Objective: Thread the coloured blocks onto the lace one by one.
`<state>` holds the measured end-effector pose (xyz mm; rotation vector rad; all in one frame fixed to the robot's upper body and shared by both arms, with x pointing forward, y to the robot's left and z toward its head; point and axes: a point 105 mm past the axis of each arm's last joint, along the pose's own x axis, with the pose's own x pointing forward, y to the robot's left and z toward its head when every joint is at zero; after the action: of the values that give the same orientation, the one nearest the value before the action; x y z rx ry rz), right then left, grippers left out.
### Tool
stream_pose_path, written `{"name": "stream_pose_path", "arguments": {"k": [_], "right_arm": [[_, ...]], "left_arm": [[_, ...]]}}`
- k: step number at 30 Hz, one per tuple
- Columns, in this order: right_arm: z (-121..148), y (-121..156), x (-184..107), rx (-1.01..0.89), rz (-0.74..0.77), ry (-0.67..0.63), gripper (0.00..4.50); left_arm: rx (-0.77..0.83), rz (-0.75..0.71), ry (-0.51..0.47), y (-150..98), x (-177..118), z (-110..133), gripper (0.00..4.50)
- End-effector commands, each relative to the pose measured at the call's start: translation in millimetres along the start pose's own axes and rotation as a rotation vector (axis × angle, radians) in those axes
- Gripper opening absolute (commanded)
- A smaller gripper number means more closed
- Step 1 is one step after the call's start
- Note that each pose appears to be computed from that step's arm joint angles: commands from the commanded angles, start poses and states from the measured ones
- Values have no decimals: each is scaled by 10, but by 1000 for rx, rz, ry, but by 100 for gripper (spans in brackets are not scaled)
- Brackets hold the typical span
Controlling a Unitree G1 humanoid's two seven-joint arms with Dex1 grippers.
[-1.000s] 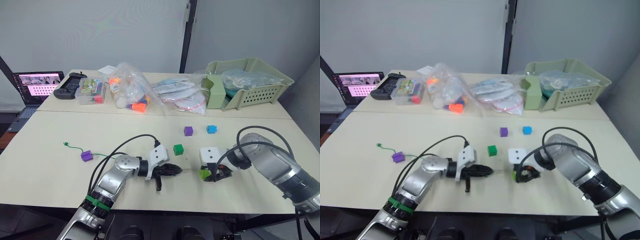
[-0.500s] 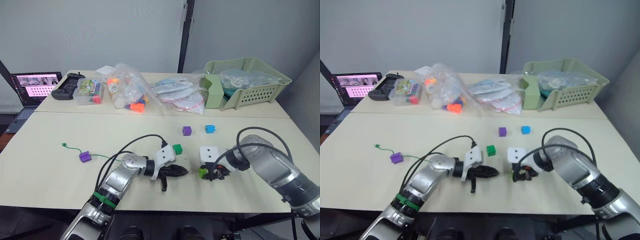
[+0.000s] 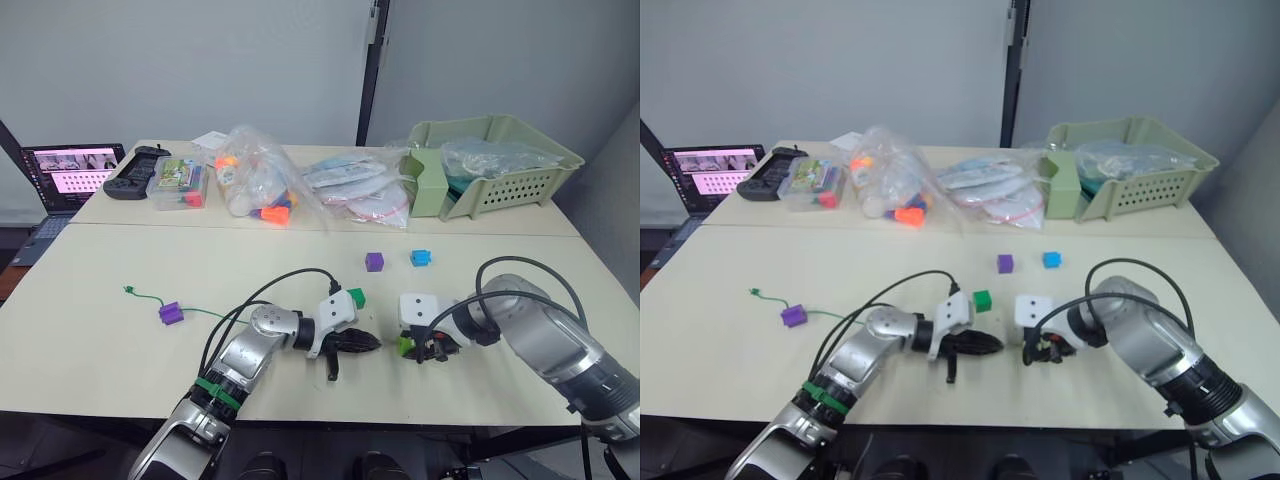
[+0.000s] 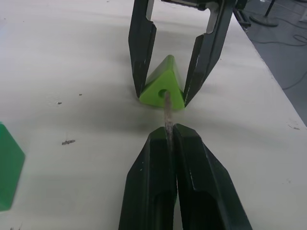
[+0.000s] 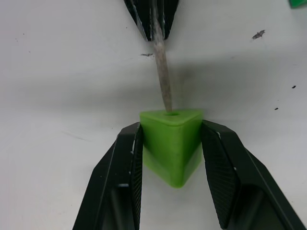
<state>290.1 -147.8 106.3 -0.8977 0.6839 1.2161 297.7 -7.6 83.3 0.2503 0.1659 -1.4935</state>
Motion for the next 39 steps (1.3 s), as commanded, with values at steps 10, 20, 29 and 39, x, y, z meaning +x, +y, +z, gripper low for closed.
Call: {"name": "stream_pose_path", "arguments": {"k": [10, 20, 29, 39], "right_arm": [[44, 65, -32, 22, -16, -29, 128], [27, 73, -26, 41, -29, -33, 128], [44, 59, 4, 40, -26, -41, 128], [75, 40, 11, 34, -27, -46, 128]], "left_arm": [[54, -47, -45, -2, 285, 195, 0], [33, -50, -50, 2, 305, 194, 134], [80, -37, 22, 15, 24, 79, 299], [76, -22, 59, 26, -5, -9, 218]]}}
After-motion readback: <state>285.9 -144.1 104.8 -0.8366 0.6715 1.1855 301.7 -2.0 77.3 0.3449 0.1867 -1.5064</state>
